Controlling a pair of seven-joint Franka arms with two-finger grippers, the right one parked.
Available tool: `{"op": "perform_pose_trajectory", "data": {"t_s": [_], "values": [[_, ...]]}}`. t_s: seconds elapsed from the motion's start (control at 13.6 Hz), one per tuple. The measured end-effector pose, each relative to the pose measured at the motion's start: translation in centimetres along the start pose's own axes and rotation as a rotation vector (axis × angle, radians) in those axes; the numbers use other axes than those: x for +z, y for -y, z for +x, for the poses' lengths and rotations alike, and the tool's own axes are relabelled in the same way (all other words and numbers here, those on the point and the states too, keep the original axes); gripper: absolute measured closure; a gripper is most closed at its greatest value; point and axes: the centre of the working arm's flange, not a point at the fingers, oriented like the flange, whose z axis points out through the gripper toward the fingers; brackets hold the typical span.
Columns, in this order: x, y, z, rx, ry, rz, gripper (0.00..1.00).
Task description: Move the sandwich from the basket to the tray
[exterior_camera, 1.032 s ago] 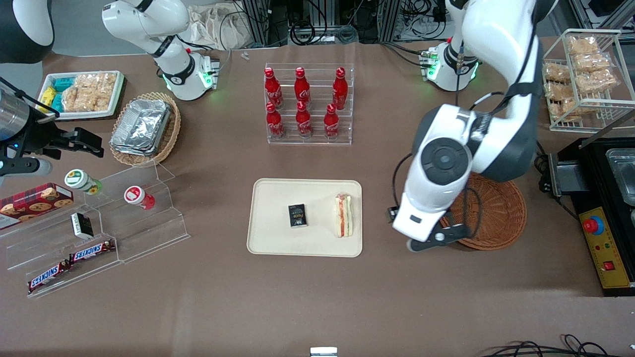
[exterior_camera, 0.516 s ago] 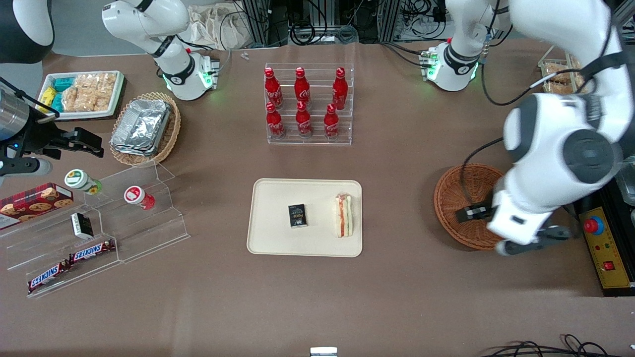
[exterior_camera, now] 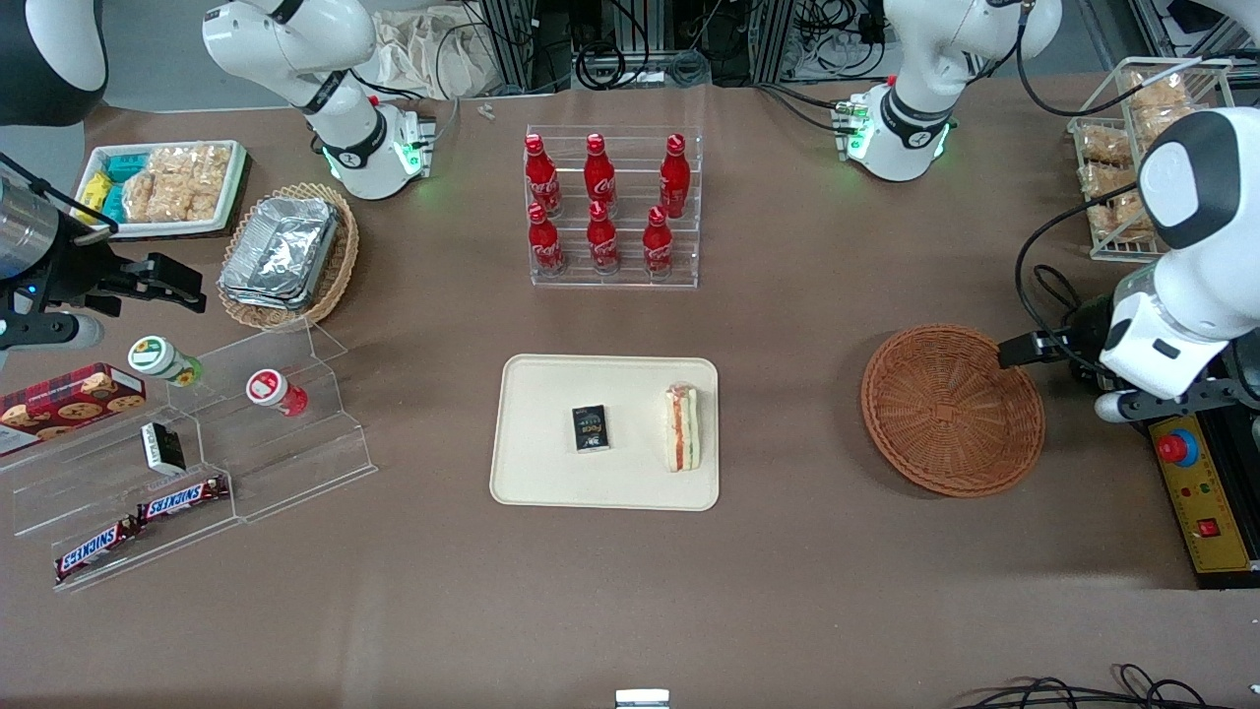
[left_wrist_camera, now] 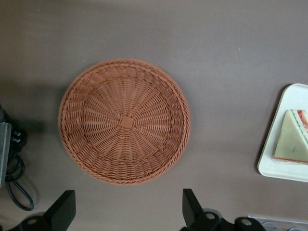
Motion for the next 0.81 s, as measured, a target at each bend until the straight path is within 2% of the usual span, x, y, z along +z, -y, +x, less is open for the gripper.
{"op": "perform_pose_trajectory", "data": {"t_s": [0.22,0.37,0.44,0.66,0.81], "values": [[-0.2,0.5,0.1,-0.013,0.005,-0.004,0.00],[-0.4,1.0,0.2,-0.011,0.015,-0.029,0.00],[-0.5,1.1,0.1,-0.005,0.019,-0.027,0.00],[-0.4,1.0,-0.3,0.024,0.040,0.027,0.00],[-0.9,0.8,-0.3,0.045,0.035,0.067,0.00]]}}
